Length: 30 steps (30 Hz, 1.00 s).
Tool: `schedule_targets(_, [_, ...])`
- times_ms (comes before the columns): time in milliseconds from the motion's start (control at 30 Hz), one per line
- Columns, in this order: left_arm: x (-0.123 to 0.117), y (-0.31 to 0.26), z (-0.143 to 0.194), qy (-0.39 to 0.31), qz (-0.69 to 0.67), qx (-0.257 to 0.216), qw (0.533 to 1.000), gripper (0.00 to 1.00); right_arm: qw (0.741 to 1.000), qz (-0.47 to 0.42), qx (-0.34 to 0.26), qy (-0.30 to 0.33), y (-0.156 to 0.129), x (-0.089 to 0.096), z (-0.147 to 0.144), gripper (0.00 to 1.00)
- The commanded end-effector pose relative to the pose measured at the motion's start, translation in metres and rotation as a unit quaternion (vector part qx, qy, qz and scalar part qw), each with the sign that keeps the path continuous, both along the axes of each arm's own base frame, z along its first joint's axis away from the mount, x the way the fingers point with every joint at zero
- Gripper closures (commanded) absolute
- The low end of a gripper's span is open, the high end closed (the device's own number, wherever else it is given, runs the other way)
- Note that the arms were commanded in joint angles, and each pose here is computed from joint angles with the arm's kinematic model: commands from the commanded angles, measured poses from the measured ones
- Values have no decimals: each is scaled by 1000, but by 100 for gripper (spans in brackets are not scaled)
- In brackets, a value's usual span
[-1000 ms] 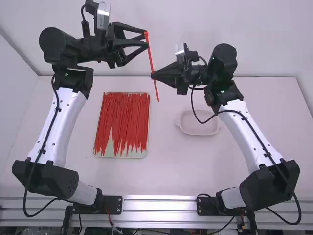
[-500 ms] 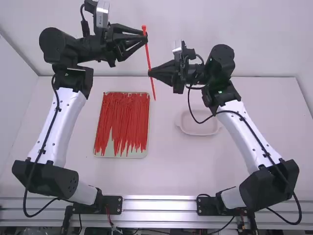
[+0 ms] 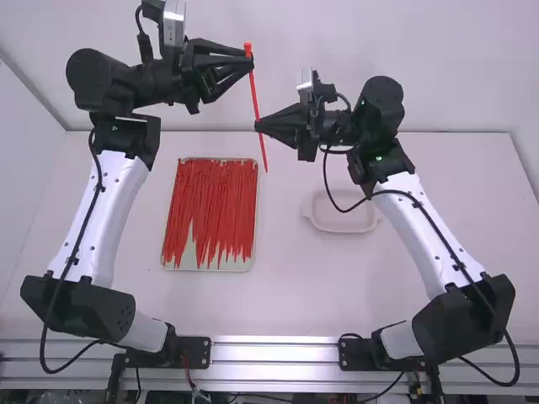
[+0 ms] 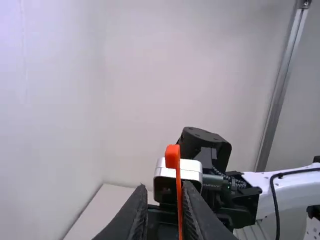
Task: Fasten the cable tie
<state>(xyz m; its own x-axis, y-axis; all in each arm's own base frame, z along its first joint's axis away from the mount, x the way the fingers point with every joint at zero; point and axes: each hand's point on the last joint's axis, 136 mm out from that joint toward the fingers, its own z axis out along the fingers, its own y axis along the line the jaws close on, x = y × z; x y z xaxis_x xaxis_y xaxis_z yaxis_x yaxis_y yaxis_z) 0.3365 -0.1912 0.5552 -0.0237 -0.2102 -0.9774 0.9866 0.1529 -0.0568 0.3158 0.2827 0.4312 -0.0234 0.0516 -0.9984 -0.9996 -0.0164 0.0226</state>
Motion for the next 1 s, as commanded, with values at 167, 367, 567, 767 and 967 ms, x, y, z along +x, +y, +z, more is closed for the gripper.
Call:
schedule_targets(167, [1,2,6,-10,7,-5,1000,91,1000,1,-1,-2,0,-1,4,100])
schedule_targets(367, [1,2,6,-10,7,-5,1000,98,1000,1,-1,-1,0,-1,4,100])
schedule_targets(567, [1,2,5,-7,6,-4,1000,98,1000,1,-1,-1,0,0,4,100])
schedule_targets(767, [2,2,4,-7,8,-4,1000,98,1000,-2,0,-3,-1,1,4,4])
schedule_targets(967, [19,3,-5,7,37,-1,999,98,1000,-21,0,0,-13,11,4,1])
